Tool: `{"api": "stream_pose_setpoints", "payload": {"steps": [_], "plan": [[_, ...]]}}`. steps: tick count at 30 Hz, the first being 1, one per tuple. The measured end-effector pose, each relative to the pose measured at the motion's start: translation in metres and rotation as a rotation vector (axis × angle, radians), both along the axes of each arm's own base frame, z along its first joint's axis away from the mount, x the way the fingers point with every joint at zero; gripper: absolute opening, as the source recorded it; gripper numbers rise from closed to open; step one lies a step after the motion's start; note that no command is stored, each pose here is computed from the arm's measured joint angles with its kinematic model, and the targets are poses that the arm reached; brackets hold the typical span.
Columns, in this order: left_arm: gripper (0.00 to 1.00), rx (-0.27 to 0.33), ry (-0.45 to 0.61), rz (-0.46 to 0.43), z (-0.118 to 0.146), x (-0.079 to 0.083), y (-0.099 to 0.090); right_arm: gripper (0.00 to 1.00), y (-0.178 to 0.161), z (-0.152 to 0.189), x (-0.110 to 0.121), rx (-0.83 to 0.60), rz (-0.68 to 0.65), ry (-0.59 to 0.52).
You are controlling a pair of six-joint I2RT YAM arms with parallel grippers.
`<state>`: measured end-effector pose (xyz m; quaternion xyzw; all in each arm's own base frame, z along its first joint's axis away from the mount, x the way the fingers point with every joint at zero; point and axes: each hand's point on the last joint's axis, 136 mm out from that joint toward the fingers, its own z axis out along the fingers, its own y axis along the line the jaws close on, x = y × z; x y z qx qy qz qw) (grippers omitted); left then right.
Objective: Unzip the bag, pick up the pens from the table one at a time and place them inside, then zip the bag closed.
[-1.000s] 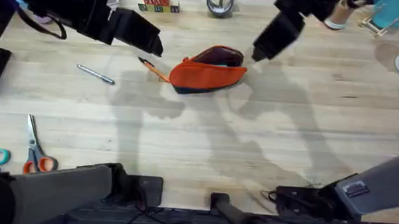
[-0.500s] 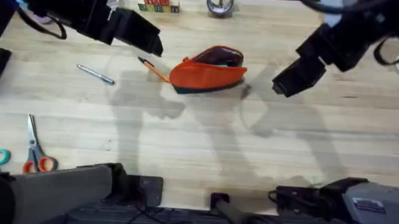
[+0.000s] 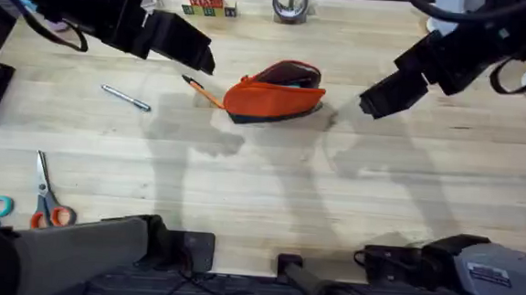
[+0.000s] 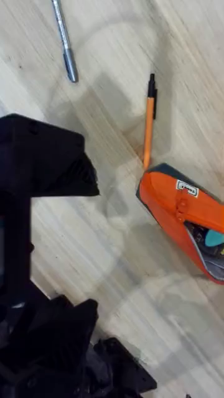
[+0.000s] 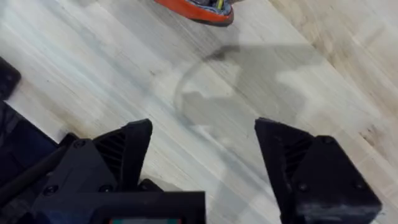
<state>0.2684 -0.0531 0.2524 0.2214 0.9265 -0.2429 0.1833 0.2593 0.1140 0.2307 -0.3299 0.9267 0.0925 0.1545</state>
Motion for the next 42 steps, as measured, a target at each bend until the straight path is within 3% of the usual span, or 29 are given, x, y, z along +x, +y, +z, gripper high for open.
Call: {"api": "stream_pose_setpoints", "payload": {"steps": [4, 6, 12, 17, 24, 30, 42], "plan": [[0.994, -0.001, 0.003, 0.017, 0.0, 0.002, 0.001, 0.998, 0.0, 0.0, 0.0, -0.001, 0.0, 0.002], [0.995, 0.009, 0.012, 0.068, -0.001, 0.007, 0.005, 0.998, 0.0, 0.0, 0.0, -0.001, 0.0, 0.002], [0.995, 0.091, 0.086, 0.345, -0.009, 0.023, 0.025, 0.998, 0.0, 0.0, 0.0, 0.0, 0.0, 0.002], [0.994, 0.168, 0.152, 0.567, -0.016, 0.027, 0.032, 0.998, 0.0, 0.0, 0.0, 0.0, 0.0, 0.002], [0.993, 0.155, 0.188, 0.782, -0.023, 0.046, 0.035, 0.998, 0.0, -0.001, -0.001, -0.002, 0.0, 0.007], [0.993, 0.139, 0.35, 0.957, -0.057, 0.061, 0.037, 0.998, 0.0, -0.001, -0.001, -0.002, 0.0, 0.007], [0.995, 0.195, 0.625, 1.116, -0.132, 0.075, 0.036, 0.997, -0.001, -0.001, -0.002, -0.002, 0.0, 0.008]]}}
